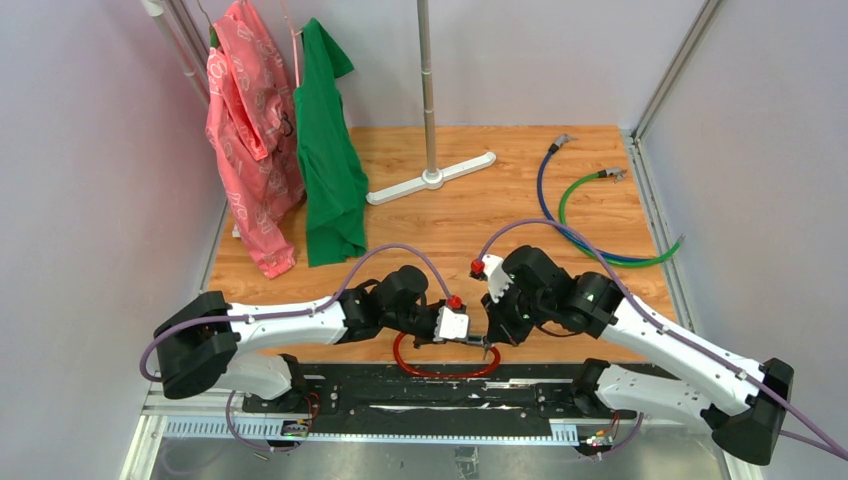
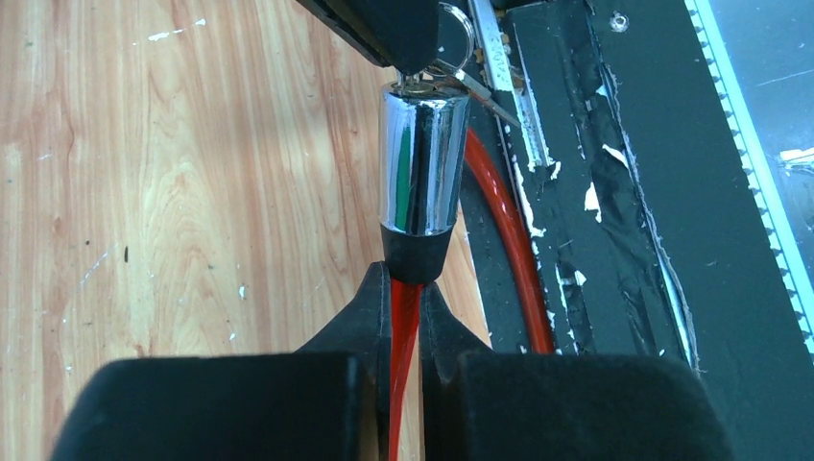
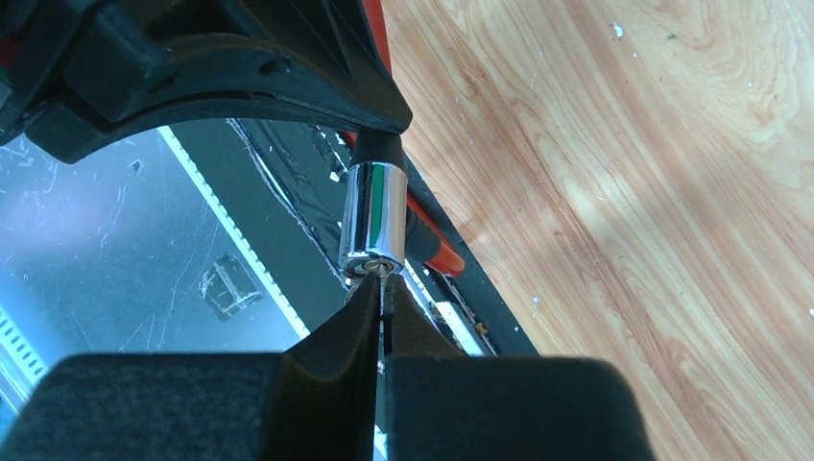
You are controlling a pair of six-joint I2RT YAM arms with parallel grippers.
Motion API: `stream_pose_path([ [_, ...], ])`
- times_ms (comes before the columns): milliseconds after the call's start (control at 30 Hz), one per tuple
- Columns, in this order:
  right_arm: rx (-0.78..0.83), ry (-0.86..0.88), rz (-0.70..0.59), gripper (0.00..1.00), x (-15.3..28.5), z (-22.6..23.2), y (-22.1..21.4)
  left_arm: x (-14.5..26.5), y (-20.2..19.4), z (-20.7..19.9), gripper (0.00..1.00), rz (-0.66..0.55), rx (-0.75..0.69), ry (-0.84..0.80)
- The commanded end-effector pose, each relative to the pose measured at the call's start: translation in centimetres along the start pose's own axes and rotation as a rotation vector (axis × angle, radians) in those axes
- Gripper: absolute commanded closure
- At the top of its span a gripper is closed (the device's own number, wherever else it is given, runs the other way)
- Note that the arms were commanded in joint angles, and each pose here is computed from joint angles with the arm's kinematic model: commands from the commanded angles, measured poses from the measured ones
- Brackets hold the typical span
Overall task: Lock with the key
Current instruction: Lock the lock.
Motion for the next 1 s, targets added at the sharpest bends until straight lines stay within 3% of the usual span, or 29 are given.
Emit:
stream_pose_path([
  [0, 0.084, 0.093, -0.039, 1.0, 0.3, 1.5, 1.9, 0.3, -1.8, -4.3, 1.0, 0.048, 0.085, -0.157],
  [133, 0.309, 0.086, -0.114, 1.0, 1.5, 1.3, 3.5, 0.5, -1.8, -4.2, 1.0, 0.052, 0.084, -0.149],
  [333, 0.616, 0.07, -0.085, 1.0, 0.4, -1.0, 1.6, 0.5, -1.7, -3.8, 1.0, 0.04, 0.085, -0.138],
  [533, 0.863, 0.077, -0.157, 1.0, -0.2, -1.9, 0.9, 0.3, -1.5, -3.7, 1.0, 0.028, 0.109, -0.132],
  [733, 0.993, 0.059, -0.204, 1.0, -0.9, -2.7, 0.5, -0.1, -1.1, -3.6, 1.0, -0.008, 0.135, -0.128],
  [967, 1.001, 0.063, -0.135, 1.0, -1.7, -3.7, -1.1, -0.6, -1.2, -3.6, 1.0, -0.023, 0.164, -0.116],
])
Point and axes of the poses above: each gripper's point midway between its finger pads, its own x axis back along the fingers, its own z axis along the line the jaws close on, y = z × x, the point moved 3 cm from there along x, back along the fingers, and after that the axes turned 13 degrees about -x, right-handed, at the moved point
